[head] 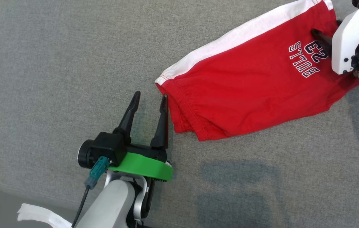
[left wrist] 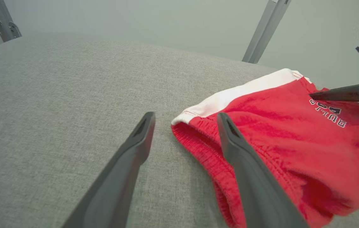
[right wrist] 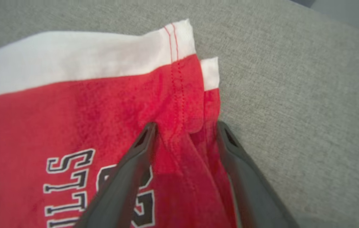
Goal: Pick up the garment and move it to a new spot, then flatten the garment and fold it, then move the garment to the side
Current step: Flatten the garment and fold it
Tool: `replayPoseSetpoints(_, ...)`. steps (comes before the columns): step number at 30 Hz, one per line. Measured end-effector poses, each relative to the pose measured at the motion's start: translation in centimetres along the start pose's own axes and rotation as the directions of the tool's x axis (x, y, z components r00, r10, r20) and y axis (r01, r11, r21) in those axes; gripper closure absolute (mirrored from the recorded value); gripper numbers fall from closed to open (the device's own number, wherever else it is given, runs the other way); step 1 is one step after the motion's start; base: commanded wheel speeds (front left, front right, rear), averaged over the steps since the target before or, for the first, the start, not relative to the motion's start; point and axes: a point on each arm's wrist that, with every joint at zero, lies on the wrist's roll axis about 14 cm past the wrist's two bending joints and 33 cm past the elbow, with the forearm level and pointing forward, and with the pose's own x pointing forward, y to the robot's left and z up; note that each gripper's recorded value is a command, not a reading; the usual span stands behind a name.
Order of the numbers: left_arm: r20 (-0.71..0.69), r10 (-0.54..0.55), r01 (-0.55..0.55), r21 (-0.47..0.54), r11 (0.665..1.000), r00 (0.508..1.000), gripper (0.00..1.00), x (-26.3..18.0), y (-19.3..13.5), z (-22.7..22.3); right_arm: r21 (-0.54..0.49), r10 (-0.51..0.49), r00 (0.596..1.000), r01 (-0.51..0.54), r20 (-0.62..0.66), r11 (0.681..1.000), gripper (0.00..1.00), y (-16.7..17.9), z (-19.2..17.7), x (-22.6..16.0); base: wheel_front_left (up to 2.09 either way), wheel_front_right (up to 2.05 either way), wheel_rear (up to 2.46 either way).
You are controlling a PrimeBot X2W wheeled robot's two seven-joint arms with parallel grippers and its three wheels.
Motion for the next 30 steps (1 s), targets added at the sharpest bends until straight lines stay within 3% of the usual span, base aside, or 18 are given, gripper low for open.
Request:
replayPoseSetpoints(1, -0.001, 0.008, -0.008, 0.004, 1.000, 1.000, 0.00, 0.1, 0.3, -0.1, 0.010, 0.007, 1.000, -0.007, 0.010, 1.000, 1.00, 0.2, 0.1, 0.1, 0.00, 0.00, 0.00)
replayPoseSetpoints(8, -0.046, 0.021, -0.019, 0.033, 0.999, 0.999, 0.00, -1.1, 1.6, -1.6, 0.132, 0.044, 0.997, -0.052, 0.064, 0.990, 1.00, 1.4, -0.8, -0.9, 0.00, 0.00, 0.00)
replayPoseSetpoints(17, -0.126, -0.004, 0.010, 0.044, 0.999, 0.992, 0.00, -4.9, 1.5, -3.9, 0.295, -0.098, 0.993, 0.075, 0.063, 0.953, 1.00, -2.4, -4.7, -6.7, 0.00, 0.00, 0.00)
replayPoseSetpoints(21, -0.105, -0.065, 0.069, 0.030, 0.997, 0.992, 0.00, -5.7, -0.4, -3.3, 0.410, -0.230, 0.971, 0.186, 0.060, 0.893, 1.00, -6.3, -7.3, -11.9, 0.00, 0.00, 0.00)
replayPoseSetpoints(26, -0.072, -0.135, 0.137, 0.024, 0.990, 0.988, 0.00, -6.6, -2.6, -2.3, 0.530, -0.425, 0.903, 0.332, 0.061, 0.780, 1.00, -11.6, -10.4, -19.1, 0.00, 0.00, 0.00)
replayPoseSetpoints(30, -0.043, -0.162, 0.163, 0.022, 0.986, 0.986, 0.00, -7.1, -3.6, -1.5, 0.616, -0.495, 0.854, 0.306, 0.158, 0.725, 1.00, -12.9, -8.7, -22.8, 0.00, 0.00, 0.00)
